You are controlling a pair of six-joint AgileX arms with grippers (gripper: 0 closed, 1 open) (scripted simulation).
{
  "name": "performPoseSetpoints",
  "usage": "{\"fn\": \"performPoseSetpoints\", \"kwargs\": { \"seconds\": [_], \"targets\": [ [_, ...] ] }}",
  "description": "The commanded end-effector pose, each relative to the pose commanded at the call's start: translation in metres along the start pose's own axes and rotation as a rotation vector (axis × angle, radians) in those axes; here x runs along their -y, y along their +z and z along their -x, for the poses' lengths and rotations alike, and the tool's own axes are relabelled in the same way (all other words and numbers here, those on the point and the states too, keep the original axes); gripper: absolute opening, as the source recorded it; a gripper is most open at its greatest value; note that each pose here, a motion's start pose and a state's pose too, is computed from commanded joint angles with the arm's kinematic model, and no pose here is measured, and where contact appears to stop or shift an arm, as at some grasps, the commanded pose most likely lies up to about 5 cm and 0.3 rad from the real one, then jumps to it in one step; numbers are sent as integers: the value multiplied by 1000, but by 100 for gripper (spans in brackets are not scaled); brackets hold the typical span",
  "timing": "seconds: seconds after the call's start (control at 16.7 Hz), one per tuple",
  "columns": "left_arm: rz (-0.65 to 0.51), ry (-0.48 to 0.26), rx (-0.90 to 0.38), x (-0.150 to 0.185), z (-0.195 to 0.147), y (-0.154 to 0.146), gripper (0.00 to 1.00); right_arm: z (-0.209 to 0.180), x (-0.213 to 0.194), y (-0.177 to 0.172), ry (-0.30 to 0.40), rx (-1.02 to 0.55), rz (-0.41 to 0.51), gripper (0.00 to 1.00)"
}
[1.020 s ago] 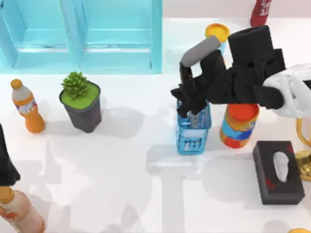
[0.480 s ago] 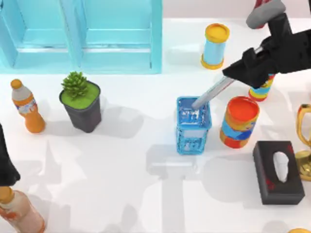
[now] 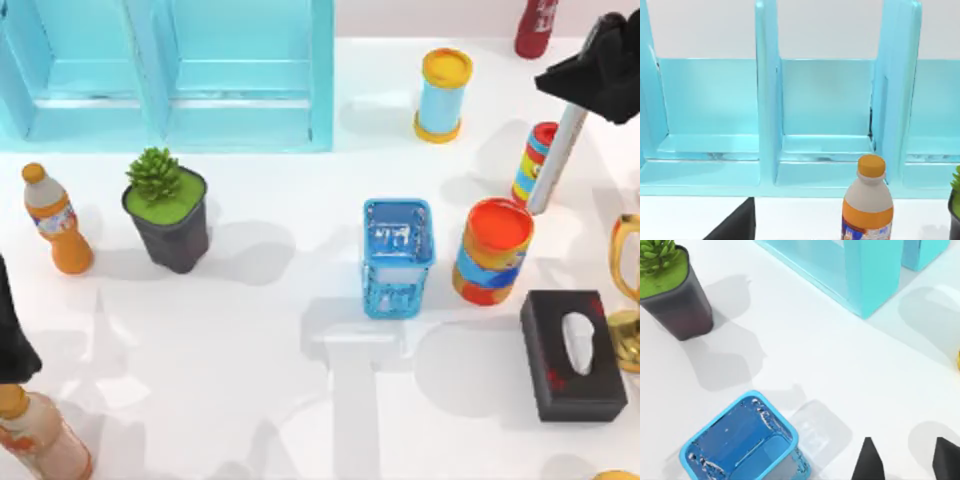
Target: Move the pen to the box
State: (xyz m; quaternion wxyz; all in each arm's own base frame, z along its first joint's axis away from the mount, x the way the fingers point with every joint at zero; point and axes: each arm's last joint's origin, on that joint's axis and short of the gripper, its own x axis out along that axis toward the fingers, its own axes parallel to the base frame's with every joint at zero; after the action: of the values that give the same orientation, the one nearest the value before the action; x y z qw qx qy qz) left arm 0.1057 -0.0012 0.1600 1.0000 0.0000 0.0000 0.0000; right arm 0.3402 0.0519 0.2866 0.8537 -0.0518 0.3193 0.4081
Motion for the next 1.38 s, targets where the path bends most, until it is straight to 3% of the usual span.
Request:
{"fn": "performPoseSetpoints", "kwargs": {
  "seconds": [0.18, 0.3, 0.6, 0.9, 1.02, 1.38],
  "targets": [
    [0, 0, 0, 0, 0, 0, 100, 3, 1, -1, -7, 3, -5, 0],
    [0, 0, 0, 0, 0, 0, 100, 20, 9, -8, -65, 17, -27, 0],
    [0, 0, 0, 0, 0, 0, 100, 97, 40, -42, -347, 68, -123, 0],
    [0, 0, 0, 0, 0, 0, 100, 171, 37, -95, -589, 59, -236, 0],
    [0, 0, 0, 0, 0, 0, 100, 188, 26, -109, -627, 58, -235, 0],
    [0, 0, 0, 0, 0, 0, 100, 196, 12, -117, -604, 69, -202, 0]
  ]
}}
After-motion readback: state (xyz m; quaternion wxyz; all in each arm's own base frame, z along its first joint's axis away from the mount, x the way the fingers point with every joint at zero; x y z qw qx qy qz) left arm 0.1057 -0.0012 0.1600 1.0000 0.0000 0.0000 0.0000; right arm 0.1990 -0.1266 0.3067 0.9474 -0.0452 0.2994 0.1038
